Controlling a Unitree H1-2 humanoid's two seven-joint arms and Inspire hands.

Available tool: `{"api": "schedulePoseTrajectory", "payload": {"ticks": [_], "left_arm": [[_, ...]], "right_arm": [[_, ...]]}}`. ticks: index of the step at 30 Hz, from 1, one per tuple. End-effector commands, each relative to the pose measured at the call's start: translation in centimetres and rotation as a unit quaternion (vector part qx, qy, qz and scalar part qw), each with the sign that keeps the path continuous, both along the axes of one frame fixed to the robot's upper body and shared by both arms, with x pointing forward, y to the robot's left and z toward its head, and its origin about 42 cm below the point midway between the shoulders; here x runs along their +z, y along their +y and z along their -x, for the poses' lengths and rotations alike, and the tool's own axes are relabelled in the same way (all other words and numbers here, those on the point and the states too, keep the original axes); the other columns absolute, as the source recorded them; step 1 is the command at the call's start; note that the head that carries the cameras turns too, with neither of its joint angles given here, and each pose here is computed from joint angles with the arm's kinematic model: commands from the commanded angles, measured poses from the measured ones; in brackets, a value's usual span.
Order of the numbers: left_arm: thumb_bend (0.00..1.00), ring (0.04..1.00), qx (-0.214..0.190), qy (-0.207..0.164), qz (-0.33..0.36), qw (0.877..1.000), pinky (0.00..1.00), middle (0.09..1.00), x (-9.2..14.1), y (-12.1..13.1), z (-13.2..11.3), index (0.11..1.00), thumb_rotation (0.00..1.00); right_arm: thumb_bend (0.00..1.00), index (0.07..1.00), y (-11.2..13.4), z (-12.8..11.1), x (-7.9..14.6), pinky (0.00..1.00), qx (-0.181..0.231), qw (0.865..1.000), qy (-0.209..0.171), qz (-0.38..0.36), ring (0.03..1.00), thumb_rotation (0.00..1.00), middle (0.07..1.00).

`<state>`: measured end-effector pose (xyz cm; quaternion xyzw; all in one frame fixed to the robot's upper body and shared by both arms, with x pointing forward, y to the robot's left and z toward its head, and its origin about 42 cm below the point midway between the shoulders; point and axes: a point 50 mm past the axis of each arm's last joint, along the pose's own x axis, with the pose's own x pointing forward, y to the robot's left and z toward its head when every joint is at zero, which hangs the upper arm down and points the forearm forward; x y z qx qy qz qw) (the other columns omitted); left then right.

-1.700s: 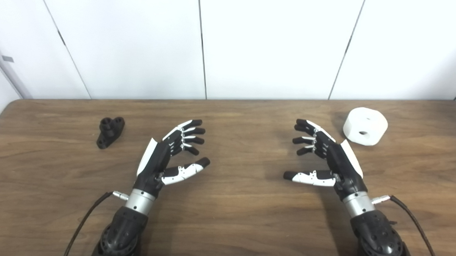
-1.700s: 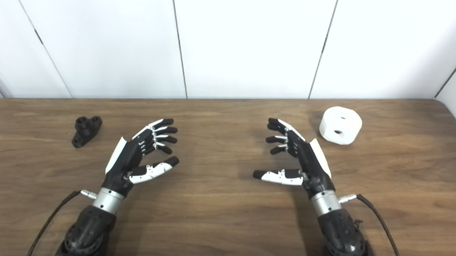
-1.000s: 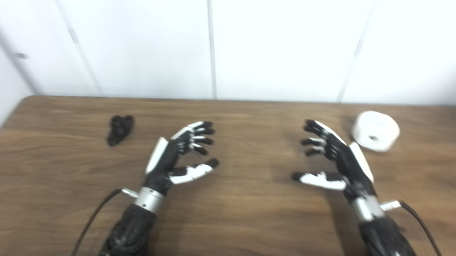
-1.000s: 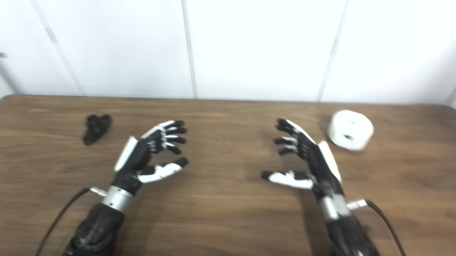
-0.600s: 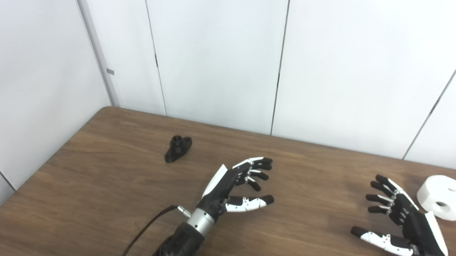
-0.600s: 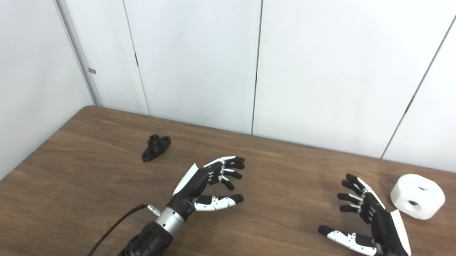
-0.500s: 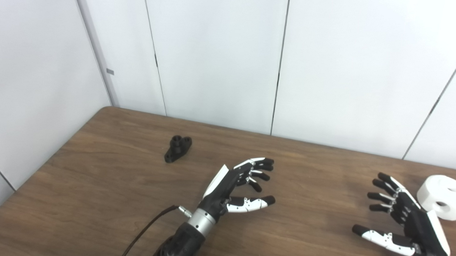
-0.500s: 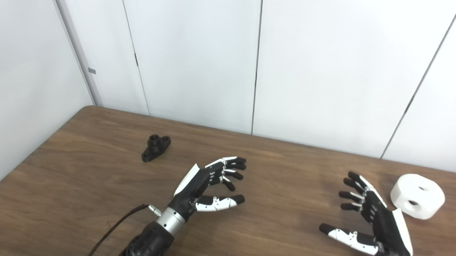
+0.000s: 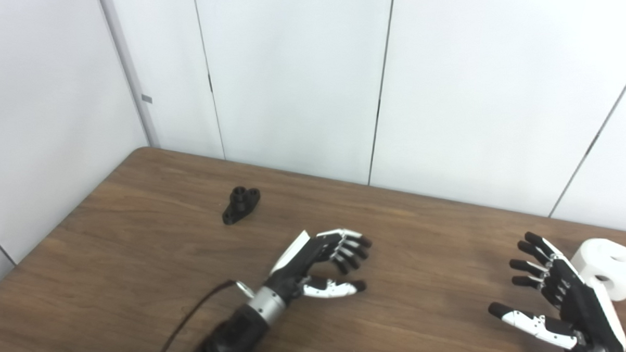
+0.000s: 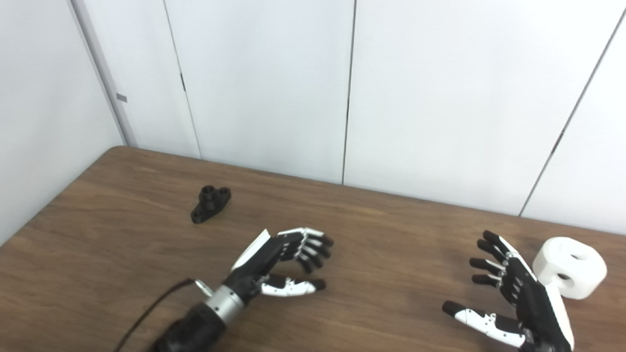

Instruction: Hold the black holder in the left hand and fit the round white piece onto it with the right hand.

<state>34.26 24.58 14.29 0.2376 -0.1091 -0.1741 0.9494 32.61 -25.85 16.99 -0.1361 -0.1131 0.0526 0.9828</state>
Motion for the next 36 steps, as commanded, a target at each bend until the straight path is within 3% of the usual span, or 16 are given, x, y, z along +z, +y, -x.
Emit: {"api": "schedulePoseTrajectory", "payload": {"ticks": [1,11,18,26,31,36], "left_arm": [[0.69,0.663,0.001,-0.032,-0.030,0.999,0.58,0.696,3.6,1.2,-1.5,0.710,0.10],[0.68,0.676,0.080,-0.068,-0.062,0.993,0.57,0.714,8.0,6.0,-2.8,0.711,0.07],[0.67,0.660,0.140,-0.115,-0.088,0.980,0.57,0.700,10.3,8.9,-2.7,0.708,0.06],[0.72,0.705,0.245,-0.143,-0.090,0.955,0.59,0.728,11.3,11.0,-2.6,0.711,0.13],[0.71,0.766,0.303,-0.173,-0.092,0.933,0.66,0.801,11.0,11.6,-2.7,0.746,0.13],[0.74,0.915,0.344,-0.182,-0.135,0.911,0.77,0.912,10.9,11.8,-3.0,0.785,0.19]], "right_arm": [[0.62,0.873,-0.1,-0.6,2.1,0.66,0.004,0.999,-0.038,0.006,0.756,0.00,0.862],[0.61,0.877,-0.2,-0.9,2.7,0.63,-0.002,0.999,-0.038,-0.006,0.739,0.00,0.866],[0.61,0.870,-0.4,-0.8,2.9,0.63,-0.007,0.999,-0.043,0.005,0.740,0.00,0.862],[0.59,0.881,-0.2,-0.8,2.7,0.64,-0.005,0.999,-0.039,0.000,0.750,0.00,0.869],[0.60,0.878,-0.4,-0.7,2.7,0.63,-0.005,0.999,-0.040,0.002,0.738,0.00,0.864],[0.59,0.875,-0.5,-0.5,2.9,0.62,-0.006,0.999,-0.040,0.003,0.737,0.00,0.866]]}}
